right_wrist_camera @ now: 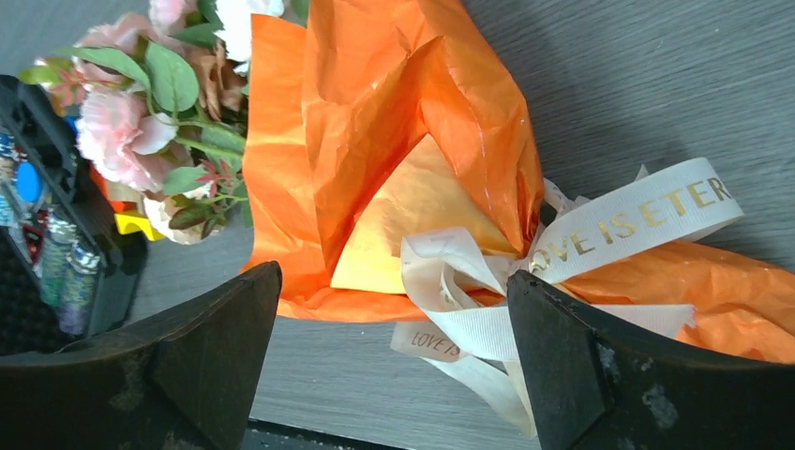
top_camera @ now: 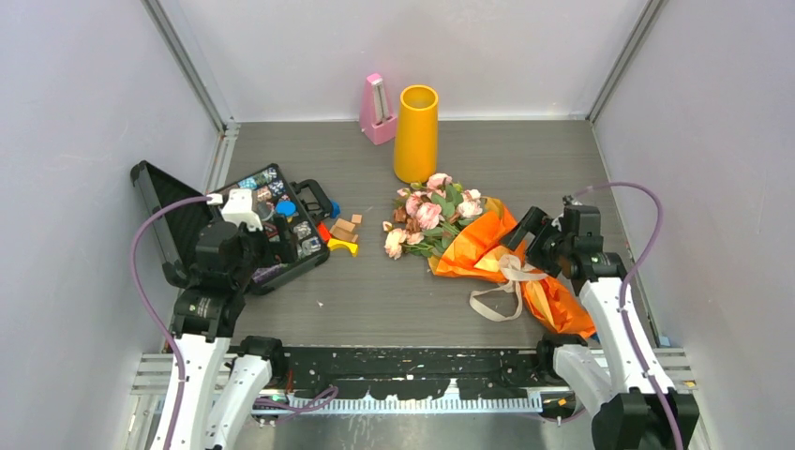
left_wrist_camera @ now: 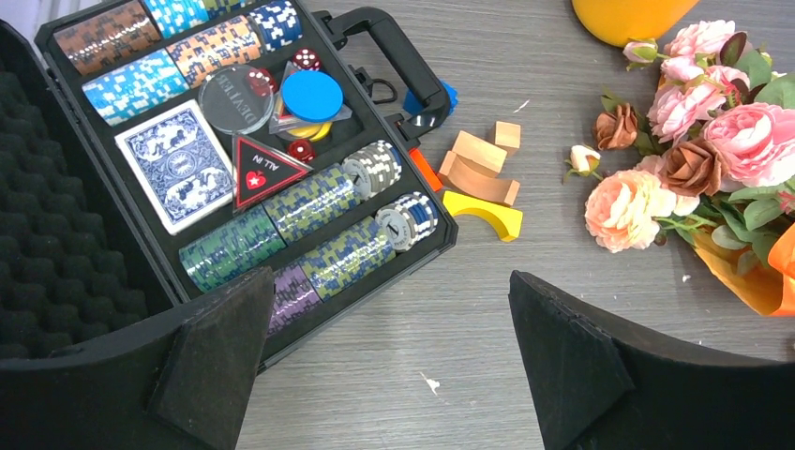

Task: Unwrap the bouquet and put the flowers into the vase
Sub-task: Adjust the fake flower at the center of the board, then pick up the fake flower at the center of the board.

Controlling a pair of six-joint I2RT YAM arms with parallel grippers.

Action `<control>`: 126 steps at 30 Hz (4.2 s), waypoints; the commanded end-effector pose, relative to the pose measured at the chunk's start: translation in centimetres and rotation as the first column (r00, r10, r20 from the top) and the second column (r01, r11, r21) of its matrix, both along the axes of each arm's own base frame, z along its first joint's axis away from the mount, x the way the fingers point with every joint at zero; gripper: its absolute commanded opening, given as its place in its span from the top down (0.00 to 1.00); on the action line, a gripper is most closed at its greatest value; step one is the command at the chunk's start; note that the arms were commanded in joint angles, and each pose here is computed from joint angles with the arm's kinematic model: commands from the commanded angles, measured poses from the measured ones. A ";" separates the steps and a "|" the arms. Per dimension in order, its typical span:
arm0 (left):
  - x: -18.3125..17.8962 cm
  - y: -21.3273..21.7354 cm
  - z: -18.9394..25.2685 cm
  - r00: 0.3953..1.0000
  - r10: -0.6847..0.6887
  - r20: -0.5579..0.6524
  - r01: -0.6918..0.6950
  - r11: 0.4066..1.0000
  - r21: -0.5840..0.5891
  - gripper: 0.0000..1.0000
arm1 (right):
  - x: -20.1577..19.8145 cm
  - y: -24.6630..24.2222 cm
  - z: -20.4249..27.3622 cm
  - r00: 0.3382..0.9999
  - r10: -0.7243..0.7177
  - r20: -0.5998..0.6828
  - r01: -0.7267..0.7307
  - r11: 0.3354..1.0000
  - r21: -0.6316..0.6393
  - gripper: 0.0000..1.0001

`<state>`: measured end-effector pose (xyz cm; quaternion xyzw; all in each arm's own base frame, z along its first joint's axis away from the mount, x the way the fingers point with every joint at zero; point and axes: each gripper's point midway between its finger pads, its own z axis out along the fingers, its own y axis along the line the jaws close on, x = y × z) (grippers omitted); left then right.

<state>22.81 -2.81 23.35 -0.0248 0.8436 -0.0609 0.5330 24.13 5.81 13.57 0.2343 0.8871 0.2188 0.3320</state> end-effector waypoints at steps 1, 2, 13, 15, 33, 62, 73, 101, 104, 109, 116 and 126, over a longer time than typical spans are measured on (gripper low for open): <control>0.8 -0.6 0.6 0.999 -0.036 0.032 0.036 0.999 0.000 0.02 | 1.9 -0.3 -0.3 0.999 -0.019 0.039 0.021 0.999 -0.049 0.10; 0.8 -0.6 0.5 0.999 -0.037 0.030 0.037 0.999 0.001 0.02 | 1.9 -0.4 -0.9 0.999 -0.024 0.022 0.026 0.995 -0.094 0.14; 1.1 -1.3 0.0 0.997 -0.071 0.008 0.071 0.997 -0.007 0.02 | 2.2 -2.8 -4.6 0.992 -0.123 -0.039 0.107 0.952 -0.286 0.29; 1.2 -1.4 0.0 0.997 -0.075 0.004 0.075 0.997 -0.007 0.02 | 2.5 -2.3 -5.5 0.992 -0.109 -0.064 0.088 0.958 -0.274 0.33; 1.3 -1.7 -0.3 0.996 -0.092 -0.007 0.092 0.996 -0.011 0.02 | 3.0 2.5 -6.4 0.998 -0.015 -0.058 0.009 0.995 -0.100 1.00; 1.3 -2.4 -0.7 0.991 -0.129 -0.020 0.128 0.991 -0.027 0.02 | 2.7 8.8 -1.6 0.979 0.182 0.093 -0.153 0.954 -0.258 0.56; 1.2 -2.5 -0.6 0.990 -0.137 -0.014 0.136 0.990 -0.031 0.02 | -0.7 9.7 -2.6 0.930 0.365 0.033 -0.350 0.912 -0.213 0.24; 1.3 -2.7 -0.9 0.989 -0.144 -0.032 0.143 0.989 -0.037 0.02 | -6.0 17.8 -5.0 0.827 0.563 0.010 -0.555 0.818 -0.150 0.28; 1.3 -2.8 -0.9 0.989 -0.145 -0.030 0.144 0.989 -0.037 0.02 | -6.3 17.1 -5.9 0.841 0.539 -0.045 -0.533 0.810 -0.247 0.26; 1.3 -2.8 -0.8 0.989 -0.146 -0.027 0.145 0.989 -0.038 0.02 | -6.1 16.7 -6.3 0.868 0.493 -0.064 -0.481 0.801 -0.355 0.23; 1.3 -2.8 -0.9 0.988 -0.149 -0.029 0.148 0.988 -0.039 0.02 | -6.0 16.2 -7.2 0.861 0.494 -0.121 -0.487 0.731 -0.479 0.23; 1.3 -2.9 -0.9 0.988 -0.150 -0.028 0.149 0.988 -0.040 0.02 | -5.8 19.7 -9.5 0.802 0.574 -0.166 -0.582 0.686 -0.437 0.32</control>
